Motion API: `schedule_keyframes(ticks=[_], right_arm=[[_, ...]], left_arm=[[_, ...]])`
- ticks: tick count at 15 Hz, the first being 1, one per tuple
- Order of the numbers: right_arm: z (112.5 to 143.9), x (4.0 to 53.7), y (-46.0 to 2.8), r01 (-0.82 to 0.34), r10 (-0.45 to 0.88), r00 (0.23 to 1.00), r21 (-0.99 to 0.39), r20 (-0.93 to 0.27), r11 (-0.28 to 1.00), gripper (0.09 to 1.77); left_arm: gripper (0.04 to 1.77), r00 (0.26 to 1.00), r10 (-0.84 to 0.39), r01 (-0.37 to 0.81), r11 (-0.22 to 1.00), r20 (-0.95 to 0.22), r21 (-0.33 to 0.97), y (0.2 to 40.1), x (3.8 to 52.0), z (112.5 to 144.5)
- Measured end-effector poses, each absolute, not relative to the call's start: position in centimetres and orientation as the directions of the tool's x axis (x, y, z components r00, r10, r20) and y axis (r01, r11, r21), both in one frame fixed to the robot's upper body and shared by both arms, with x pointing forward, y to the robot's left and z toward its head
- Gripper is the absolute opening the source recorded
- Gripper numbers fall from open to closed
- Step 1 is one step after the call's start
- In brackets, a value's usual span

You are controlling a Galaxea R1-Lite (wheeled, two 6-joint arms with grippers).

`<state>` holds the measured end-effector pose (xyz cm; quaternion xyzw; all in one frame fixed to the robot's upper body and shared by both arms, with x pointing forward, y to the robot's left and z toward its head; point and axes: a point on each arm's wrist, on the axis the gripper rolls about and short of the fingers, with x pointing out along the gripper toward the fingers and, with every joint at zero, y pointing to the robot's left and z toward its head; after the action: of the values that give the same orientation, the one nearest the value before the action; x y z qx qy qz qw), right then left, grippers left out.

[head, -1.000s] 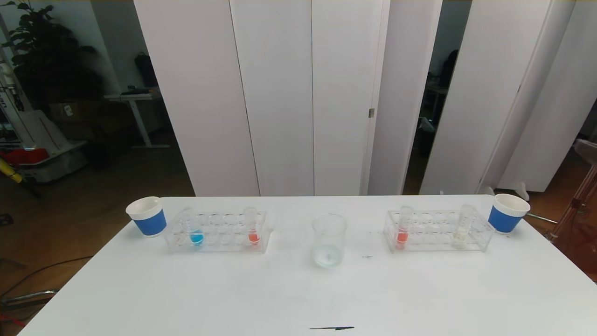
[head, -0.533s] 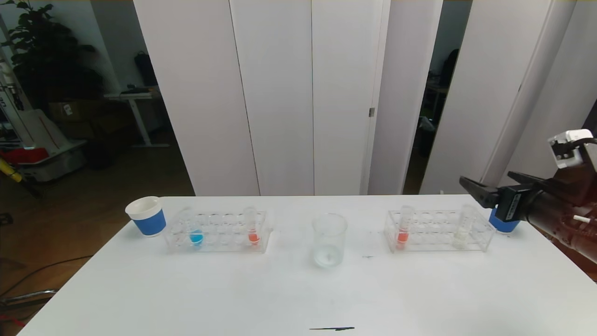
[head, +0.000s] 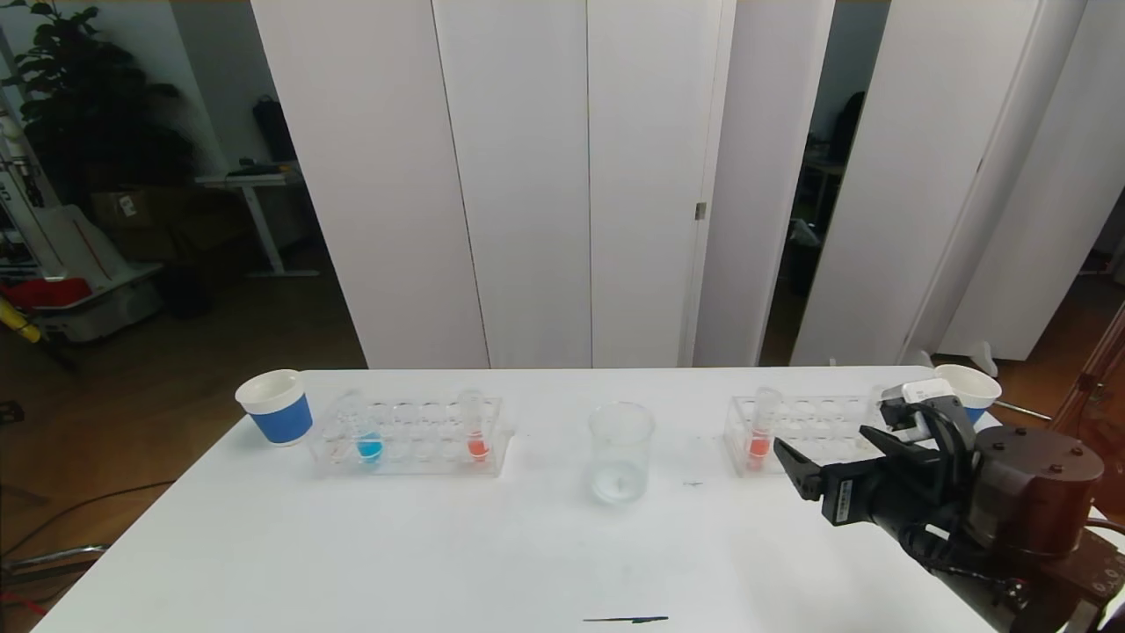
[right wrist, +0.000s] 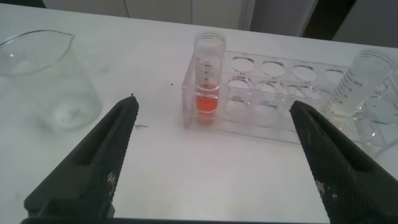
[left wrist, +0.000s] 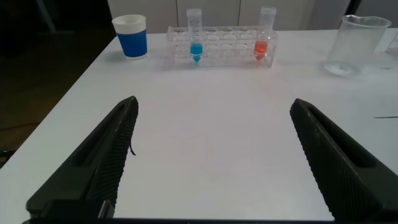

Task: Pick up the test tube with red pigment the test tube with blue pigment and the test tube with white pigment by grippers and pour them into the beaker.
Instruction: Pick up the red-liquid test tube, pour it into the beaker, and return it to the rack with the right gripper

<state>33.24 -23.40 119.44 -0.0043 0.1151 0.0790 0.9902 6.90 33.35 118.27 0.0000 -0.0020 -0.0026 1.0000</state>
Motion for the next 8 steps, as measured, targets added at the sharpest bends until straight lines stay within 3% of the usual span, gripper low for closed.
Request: schedule_keyframes(ticks=[8], right_arm=[[116.9, 37.3, -21.2, -0.124, 0.125, 0.98, 0.014, -0.157, 0.992, 1.75]], left_arm=[[1.75, 1.0, -0.005, 0.005, 1.0, 0.004, 0.0, 33.4, 6.9, 118.3]])
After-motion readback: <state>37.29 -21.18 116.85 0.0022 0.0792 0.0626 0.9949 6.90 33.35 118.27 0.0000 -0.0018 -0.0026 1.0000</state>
